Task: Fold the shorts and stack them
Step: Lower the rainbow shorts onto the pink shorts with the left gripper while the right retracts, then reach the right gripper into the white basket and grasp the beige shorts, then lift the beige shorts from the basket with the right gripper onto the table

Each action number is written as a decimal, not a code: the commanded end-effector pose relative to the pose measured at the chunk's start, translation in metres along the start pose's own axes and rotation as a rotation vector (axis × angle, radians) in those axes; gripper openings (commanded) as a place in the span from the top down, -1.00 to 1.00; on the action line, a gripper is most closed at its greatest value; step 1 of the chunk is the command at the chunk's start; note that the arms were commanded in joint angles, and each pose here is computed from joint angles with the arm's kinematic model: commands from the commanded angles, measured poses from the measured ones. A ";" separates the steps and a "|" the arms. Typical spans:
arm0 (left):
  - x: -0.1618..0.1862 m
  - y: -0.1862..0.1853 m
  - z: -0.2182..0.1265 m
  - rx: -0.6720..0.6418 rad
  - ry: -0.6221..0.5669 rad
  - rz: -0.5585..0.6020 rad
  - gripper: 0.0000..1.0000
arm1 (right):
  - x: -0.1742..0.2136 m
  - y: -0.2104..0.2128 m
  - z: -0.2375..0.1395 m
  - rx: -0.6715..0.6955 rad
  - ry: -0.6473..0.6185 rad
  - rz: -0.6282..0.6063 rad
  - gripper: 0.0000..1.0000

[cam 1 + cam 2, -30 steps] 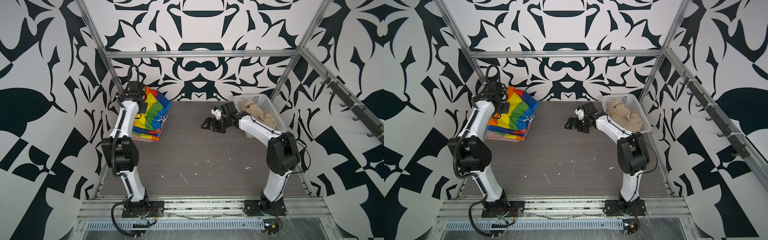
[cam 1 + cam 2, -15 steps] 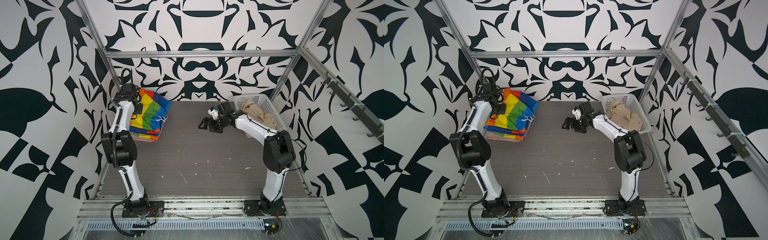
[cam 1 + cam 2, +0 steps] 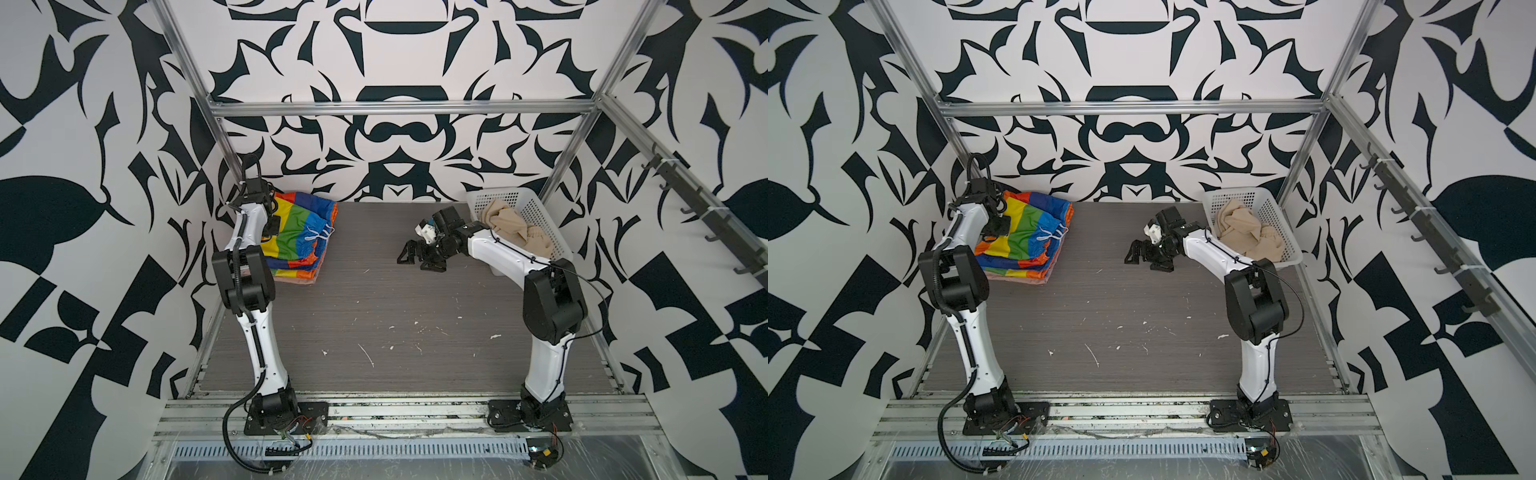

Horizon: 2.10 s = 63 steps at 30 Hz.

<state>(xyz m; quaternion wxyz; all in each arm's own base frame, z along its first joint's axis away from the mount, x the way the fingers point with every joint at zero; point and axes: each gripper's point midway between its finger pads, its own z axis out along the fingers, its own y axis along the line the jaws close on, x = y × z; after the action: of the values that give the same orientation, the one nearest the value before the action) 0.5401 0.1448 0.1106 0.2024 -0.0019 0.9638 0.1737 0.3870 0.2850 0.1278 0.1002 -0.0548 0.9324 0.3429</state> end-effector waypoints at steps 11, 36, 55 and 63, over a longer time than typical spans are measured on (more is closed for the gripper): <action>-0.036 -0.011 -0.115 0.110 -0.154 -0.173 -0.99 | -0.049 0.016 -0.115 0.074 -0.254 -0.065 -1.00; 0.026 -0.479 -0.337 0.491 -0.709 0.644 -0.99 | -0.122 -0.300 -0.242 0.640 -0.522 0.465 -1.00; 0.056 -0.472 -0.328 0.539 -0.603 0.614 -0.99 | -0.158 -0.250 -0.274 0.502 -0.696 0.362 1.00; 0.029 -0.395 -0.345 0.526 -0.635 0.396 -0.99 | -0.165 0.003 -0.318 0.045 -0.795 -0.044 1.00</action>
<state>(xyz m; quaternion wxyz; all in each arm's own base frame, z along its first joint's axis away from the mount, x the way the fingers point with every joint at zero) 0.3982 -0.3756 0.2160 0.4050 0.3558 0.8418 -0.0282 0.5263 -0.0041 0.2919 0.3932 0.1857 0.8771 0.2042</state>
